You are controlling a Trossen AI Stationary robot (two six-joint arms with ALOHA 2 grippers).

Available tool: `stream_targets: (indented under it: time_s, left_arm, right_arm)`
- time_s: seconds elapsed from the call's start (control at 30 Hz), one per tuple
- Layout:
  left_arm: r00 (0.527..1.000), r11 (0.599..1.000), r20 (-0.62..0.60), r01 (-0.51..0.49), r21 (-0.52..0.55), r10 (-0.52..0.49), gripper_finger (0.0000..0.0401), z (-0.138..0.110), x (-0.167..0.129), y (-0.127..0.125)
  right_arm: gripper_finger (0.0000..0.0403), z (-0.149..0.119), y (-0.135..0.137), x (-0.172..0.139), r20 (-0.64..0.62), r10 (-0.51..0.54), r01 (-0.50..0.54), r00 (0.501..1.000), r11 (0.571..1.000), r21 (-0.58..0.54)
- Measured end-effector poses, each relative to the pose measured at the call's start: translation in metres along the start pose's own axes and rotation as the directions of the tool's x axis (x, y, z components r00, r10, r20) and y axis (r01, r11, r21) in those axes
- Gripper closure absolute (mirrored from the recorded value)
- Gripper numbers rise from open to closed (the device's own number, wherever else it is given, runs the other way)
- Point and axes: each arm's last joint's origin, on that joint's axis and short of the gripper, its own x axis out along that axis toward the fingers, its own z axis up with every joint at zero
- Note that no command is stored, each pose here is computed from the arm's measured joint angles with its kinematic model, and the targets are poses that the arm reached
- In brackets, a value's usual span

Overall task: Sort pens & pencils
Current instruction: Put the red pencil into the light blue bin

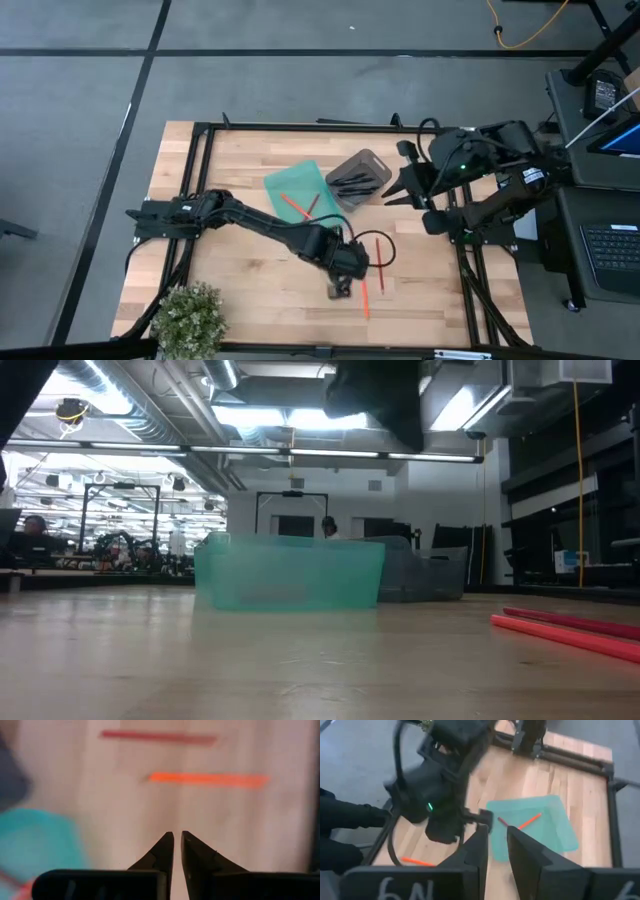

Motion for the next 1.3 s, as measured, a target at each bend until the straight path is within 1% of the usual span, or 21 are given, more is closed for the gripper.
stream_targets:
  time_s: [0.07, 0.1, 0.2, 0.3, 0.33, 0.4, 0.43, 0.5, 0.57, 0.7, 0.83, 1.03, 1.13, 1.2, 1.23, 1.3]
  left_arm:
    - [0.998, 0.989, -0.046, -0.046, 0.141, 0.053, 0.0372, -0.002, 0.000, 0.010]
    - [0.997, 0.977, -0.042, -0.053, 0.207, 0.063, 0.0372, 0.000, 0.000, 0.013]
    - [0.998, 0.927, -0.018, -0.053, 0.372, 0.064, 0.0372, 0.002, 0.000, 0.013]
    - [0.997, 0.884, -0.004, -0.071, 0.462, 0.082, 0.0372, 0.003, 0.011, 0.009]
    - [0.996, 0.872, -0.015, -0.071, 0.485, 0.090, 0.0372, 0.001, 0.015, 0.009]
    - [0.997, 0.856, 0.003, -0.070, 0.511, 0.080, 0.0372, 0.004, 0.023, 0.007]
    - [0.996, 0.844, -0.011, -0.066, 0.532, 0.085, 0.0372, 0.002, 0.028, 0.005]
    - [0.995, 0.809, -0.050, -0.042, 0.587, 0.088, 0.0370, -0.003, 0.039, 0.002]
    - [0.993, 0.764, -0.075, -0.026, 0.645, 0.097, 0.0367, -0.007, 0.049, -0.002]
    - [0.990, 0.696, -0.070, -0.037, 0.717, 0.125, 0.0359, -0.007, 0.057, 0.000]
    - [0.985, 0.625, -0.007, -0.102, 0.774, 0.170, 0.0354, -0.002, 0.058, 0.001]
    - [0.987, 0.543, 0.051, -0.126, 0.830, 0.150, 0.0354, 0.006, 0.051, -0.002]
    - [0.987, 0.514, 0.086, -0.143, 0.846, 0.133, 0.0354, 0.009, 0.051, -0.005]
    - [0.986, 0.483, 0.105, -0.153, 0.862, 0.126, 0.0354, 0.010, 0.051, -0.007]
    - [0.985, 0.470, 0.111, -0.159, 0.868, 0.129, 0.0354, 0.010, 0.051, -0.007]
    - [0.978, 0.459, 0.126, -0.188, 0.868, 0.164, 0.0354, 0.010, 0.050, -0.007]
  right_arm:
    - [0.0328, 0.004, -0.001, 0.005, 0.018, -0.002, 0.003, 1.000, 0.999, -0.032]
    - [0.0328, 0.006, -0.001, 0.007, 0.026, -0.003, 0.005, 1.000, 0.999, -0.042]
    - [0.0328, 0.010, -0.001, 0.014, 0.041, -0.010, 0.013, 0.999, 0.998, -0.065]
    - [0.0328, 0.011, -0.002, 0.021, 0.029, -0.008, 0.010, 1.000, 0.998, -0.066]
    - [0.0328, 0.011, -0.002, 0.022, 0.024, -0.008, 0.009, 1.000, 0.998, -0.066]
    - [0.0328, 0.011, -0.002, 0.024, 0.020, -0.008, 0.009, 1.000, 0.998, -0.065]
    - [0.0328, 0.011, -0.002, 0.025, 0.019, -0.008, 0.009, 1.000, 0.998, -0.063]
    - [0.0328, 0.012, -0.002, 0.026, 0.019, -0.008, 0.009, 1.000, 0.999, -0.037]
    - [0.0328, 0.013, -0.002, 0.028, 0.021, -0.010, 0.010, 1.000, 1.000, -0.017]
    - [0.0328, 0.016, -0.003, 0.027, 0.057, -0.018, 0.019, 0.998, 1.000, -0.011]
    - [0.0328, 0.021, -0.006, 0.027, 0.109, -0.056, 0.056, 0.992, 0.998, 0.000]
    - [0.0328, 0.021, -0.012, 0.026, 0.104, -0.160, 0.158, 0.982, 0.987, 0.032]
    - [0.0328, 0.021, -0.015, 0.026, 0.101, -0.178, 0.172, 0.979, 0.983, 0.070]
    - [0.0328, 0.021, -0.017, 0.026, 0.100, -0.184, 0.176, 0.978, 0.980, 0.087]
    - [0.0328, 0.020, -0.018, 0.026, 0.099, -0.188, 0.178, 0.977, 0.979, 0.102]
    - [0.0328, 0.020, -0.020, 0.026, 0.098, -0.192, 0.179, 0.976, 0.975, 0.130]
